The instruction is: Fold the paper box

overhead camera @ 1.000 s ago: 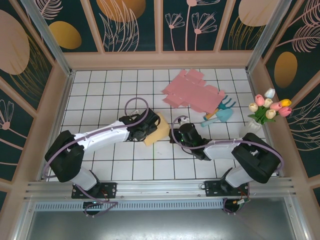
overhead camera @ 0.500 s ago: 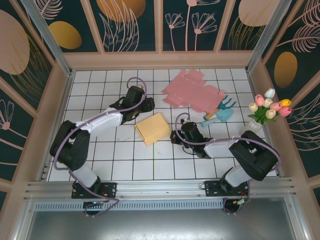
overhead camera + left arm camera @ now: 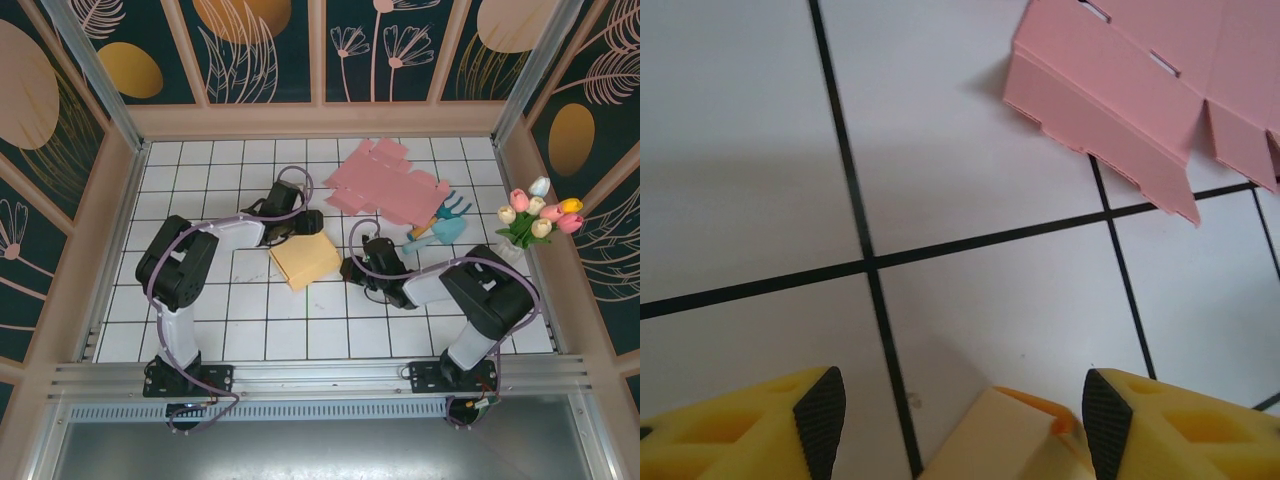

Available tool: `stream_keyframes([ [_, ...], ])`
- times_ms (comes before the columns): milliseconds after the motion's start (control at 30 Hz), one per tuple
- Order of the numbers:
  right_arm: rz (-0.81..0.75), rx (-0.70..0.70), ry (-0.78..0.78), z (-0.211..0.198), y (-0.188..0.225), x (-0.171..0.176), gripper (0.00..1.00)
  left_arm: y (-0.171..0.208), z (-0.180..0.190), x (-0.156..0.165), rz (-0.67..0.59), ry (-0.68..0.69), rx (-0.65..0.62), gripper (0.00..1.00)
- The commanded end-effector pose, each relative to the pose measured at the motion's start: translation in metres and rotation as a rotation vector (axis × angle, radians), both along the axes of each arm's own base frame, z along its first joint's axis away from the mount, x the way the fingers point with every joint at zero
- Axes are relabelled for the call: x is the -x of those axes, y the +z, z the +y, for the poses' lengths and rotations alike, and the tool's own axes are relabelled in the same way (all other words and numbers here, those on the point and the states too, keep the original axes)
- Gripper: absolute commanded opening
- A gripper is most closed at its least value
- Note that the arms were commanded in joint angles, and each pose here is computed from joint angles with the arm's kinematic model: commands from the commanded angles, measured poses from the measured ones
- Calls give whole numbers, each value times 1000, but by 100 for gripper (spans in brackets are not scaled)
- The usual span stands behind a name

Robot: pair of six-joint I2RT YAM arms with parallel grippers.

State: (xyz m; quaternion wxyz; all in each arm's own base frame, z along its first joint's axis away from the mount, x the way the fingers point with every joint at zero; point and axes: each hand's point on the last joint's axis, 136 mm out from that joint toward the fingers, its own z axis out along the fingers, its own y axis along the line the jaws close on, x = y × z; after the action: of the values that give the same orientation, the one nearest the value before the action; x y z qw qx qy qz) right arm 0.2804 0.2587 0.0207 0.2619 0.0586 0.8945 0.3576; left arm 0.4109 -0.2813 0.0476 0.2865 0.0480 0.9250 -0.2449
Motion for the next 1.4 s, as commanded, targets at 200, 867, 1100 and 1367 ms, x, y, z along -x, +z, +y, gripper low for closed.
stream_keyframes([
  [200, 40, 5, 34, 10, -16, -12, 0, -18, -39, 34, 110, -119, 192, 62],
  [867, -12, 13, -19, -10, 19, 6, 0, 26, 19, 7, 52, 129, 191, 66],
  [1100, -40, 10, 5, 4, 23, 33, 0, 24, 40, 28, 27, 151, 166, 67],
  [1367, -12, -132, 61, 64, 21, 46, 0, -3, 40, 42, 84, 156, 192, 64],
])
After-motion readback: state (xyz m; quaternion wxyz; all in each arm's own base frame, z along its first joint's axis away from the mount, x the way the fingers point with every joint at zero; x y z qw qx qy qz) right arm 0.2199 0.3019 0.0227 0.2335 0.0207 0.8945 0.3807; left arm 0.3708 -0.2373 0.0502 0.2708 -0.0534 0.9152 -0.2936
